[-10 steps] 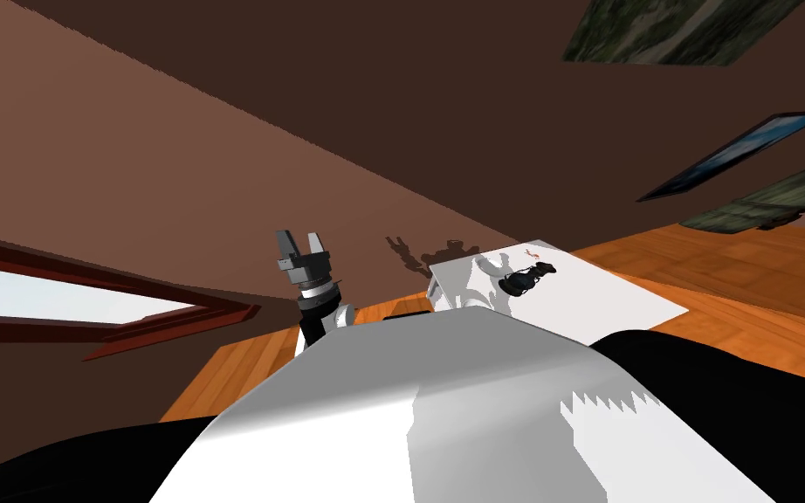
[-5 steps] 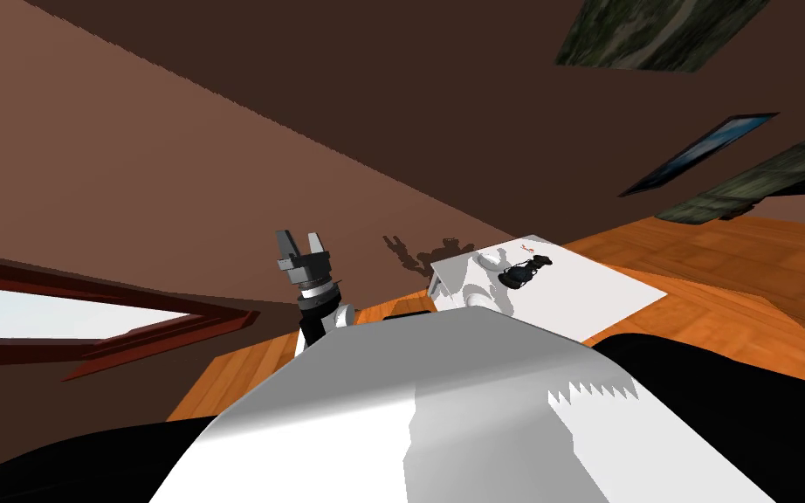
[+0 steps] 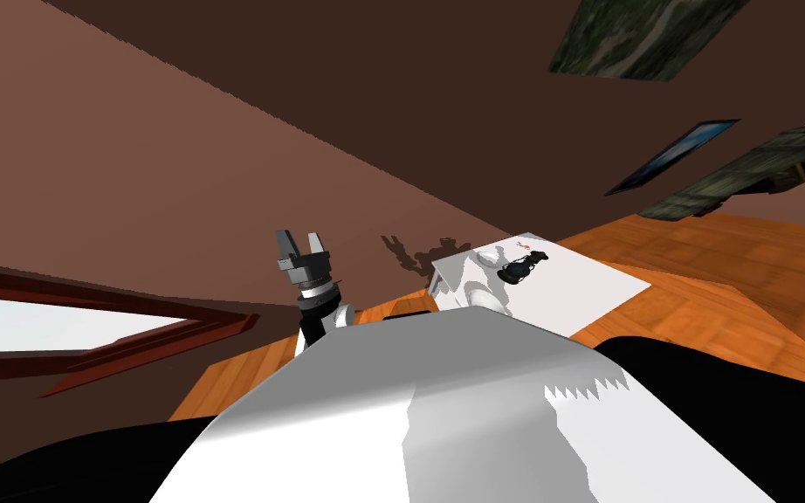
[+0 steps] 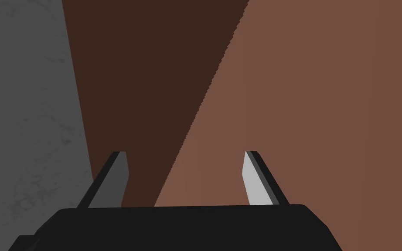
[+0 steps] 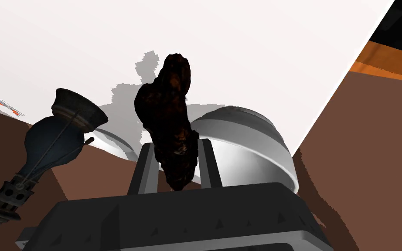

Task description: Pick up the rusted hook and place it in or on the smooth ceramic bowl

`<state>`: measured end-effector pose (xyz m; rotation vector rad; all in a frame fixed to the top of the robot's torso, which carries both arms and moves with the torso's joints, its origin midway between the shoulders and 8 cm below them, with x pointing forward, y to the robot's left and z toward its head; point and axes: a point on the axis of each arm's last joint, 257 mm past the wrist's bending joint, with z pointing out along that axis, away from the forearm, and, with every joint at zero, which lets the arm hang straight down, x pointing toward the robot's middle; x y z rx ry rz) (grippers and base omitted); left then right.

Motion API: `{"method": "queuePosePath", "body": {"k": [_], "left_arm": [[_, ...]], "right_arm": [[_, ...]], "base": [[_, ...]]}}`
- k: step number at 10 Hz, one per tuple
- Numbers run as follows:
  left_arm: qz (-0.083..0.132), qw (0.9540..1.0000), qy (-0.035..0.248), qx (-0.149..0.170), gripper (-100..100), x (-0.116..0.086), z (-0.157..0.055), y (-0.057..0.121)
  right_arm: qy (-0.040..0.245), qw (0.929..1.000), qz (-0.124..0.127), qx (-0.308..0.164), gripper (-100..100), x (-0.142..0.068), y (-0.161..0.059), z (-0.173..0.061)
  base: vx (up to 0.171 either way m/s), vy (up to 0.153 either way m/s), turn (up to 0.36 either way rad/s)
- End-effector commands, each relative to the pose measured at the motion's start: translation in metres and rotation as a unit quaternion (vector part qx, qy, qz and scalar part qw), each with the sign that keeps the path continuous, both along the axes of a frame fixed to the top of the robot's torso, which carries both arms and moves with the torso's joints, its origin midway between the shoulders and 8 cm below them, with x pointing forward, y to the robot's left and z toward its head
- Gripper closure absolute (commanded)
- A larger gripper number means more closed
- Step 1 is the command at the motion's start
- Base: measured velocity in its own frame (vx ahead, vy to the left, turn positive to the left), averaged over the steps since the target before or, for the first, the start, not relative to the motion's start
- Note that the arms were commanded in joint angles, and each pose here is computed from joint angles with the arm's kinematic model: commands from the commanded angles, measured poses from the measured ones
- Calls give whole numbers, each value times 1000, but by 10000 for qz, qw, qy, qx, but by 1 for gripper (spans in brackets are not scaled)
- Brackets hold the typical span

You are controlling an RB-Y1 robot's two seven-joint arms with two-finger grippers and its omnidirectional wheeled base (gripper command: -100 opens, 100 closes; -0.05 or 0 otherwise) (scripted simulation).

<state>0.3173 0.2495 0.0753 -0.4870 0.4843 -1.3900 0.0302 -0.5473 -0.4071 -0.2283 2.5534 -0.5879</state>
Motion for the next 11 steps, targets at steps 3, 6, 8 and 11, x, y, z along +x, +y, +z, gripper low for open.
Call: {"method": "queuePosePath", "body": {"k": [3, 6, 8, 11], "left_arm": [[0, 10000, 0, 0, 0, 0, 0, 0], [0, 10000, 0, 1, 0, 0, 0, 0], [0, 10000, 0, 1, 0, 0, 0, 0], [0, 10000, 0, 1, 0, 0, 0, 0]], "right_arm": [[-290, 9994, 142, 78, 100, 22, 8, 22], [-475, 9984, 248, 172, 100, 42, 25, 29], [-555, 9978, 290, 230, 100, 52, 36, 30], [-735, 9958, 387, 398, 100, 78, 67, 30]], "base": [[-6, 54, -44], [18, -8, -7], [29, -30, 10], [50, -69, 21]]}}
